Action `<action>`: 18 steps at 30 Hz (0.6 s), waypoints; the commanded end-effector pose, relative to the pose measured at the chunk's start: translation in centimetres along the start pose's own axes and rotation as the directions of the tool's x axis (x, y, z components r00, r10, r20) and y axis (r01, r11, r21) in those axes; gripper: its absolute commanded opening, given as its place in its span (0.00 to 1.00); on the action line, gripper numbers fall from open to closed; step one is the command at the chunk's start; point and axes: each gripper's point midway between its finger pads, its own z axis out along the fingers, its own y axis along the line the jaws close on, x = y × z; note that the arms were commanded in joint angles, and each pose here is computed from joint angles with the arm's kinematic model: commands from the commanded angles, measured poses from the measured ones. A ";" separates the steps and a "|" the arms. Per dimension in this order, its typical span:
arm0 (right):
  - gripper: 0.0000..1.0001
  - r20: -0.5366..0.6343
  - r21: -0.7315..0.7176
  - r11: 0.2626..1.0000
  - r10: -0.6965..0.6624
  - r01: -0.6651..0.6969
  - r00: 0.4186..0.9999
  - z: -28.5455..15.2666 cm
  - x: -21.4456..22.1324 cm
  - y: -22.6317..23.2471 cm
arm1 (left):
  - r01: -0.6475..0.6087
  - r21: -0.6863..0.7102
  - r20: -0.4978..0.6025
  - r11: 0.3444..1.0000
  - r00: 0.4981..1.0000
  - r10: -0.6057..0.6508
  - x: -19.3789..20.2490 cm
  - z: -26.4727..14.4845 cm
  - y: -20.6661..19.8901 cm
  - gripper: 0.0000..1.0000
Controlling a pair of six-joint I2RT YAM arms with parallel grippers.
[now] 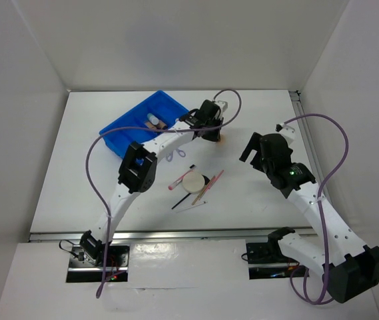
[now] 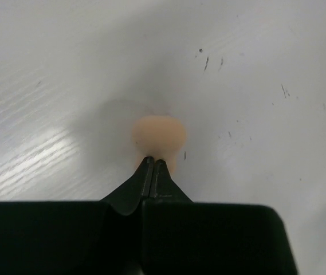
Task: Organize the makeup
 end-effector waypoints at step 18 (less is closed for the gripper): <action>1.00 0.018 -0.004 1.000 -0.011 0.011 1.000 1.7 -0.5 0.9 | 0.185 -0.420 0.359 0.888 0.933 -0.025 -13.5 -13.3 18.5 0.00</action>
